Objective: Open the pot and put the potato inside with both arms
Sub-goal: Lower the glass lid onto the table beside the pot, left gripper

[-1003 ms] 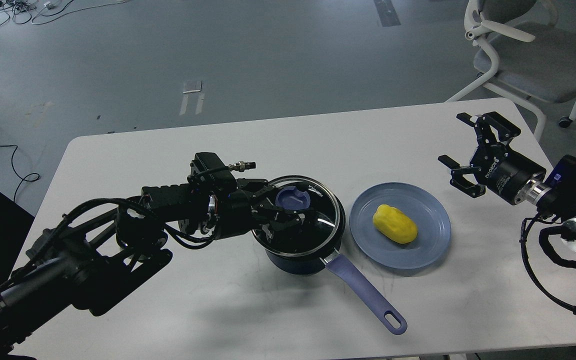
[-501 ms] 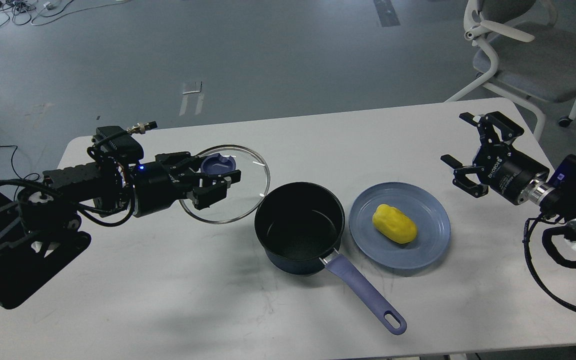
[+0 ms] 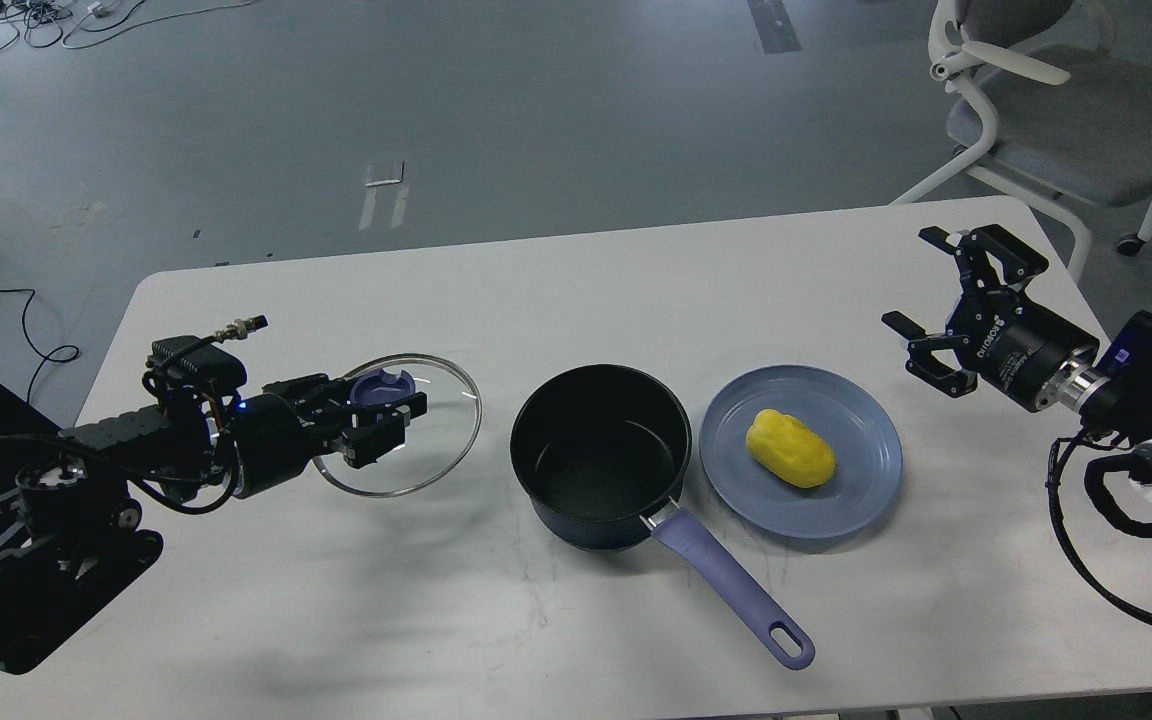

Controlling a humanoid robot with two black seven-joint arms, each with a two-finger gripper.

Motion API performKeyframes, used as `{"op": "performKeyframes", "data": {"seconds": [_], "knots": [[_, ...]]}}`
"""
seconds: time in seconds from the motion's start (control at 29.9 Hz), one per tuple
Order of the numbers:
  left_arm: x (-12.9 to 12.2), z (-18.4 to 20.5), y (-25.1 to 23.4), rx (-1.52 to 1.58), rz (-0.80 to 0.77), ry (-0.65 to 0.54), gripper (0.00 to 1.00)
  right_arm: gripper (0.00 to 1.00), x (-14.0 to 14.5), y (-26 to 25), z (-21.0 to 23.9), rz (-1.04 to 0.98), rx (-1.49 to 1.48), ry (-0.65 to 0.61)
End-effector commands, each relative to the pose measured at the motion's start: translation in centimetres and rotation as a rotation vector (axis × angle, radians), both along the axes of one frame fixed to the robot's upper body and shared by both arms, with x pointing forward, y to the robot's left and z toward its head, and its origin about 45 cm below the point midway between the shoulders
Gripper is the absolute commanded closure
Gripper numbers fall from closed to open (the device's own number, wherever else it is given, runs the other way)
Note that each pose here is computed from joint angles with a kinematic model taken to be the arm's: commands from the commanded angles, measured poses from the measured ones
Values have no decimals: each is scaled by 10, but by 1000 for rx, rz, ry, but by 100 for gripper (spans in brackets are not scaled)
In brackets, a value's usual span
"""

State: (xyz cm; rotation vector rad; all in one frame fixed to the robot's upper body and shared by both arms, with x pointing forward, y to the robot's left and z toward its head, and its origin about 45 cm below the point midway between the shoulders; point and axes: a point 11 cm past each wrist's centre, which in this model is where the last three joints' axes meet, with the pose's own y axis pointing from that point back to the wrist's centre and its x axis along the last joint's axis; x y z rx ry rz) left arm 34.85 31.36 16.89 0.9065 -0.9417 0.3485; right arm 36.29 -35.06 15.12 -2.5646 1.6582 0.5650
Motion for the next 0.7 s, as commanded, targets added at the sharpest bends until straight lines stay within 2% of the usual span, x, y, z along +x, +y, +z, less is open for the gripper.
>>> {"op": "performKeyframes", "data": {"seconds": [0.0, 0.3, 0.67], "knots": [[-4, -15, 7, 5, 31, 9, 59, 0, -2, -1, -2, -2, 0, 5], [-7, -37, 27, 23, 101, 17, 58, 0, -3, -1, -3, -3, 1, 7], [-20, -54, 38, 37, 131, 36, 50, 0, -3, -3, -3, -5, -4, 9]]}}
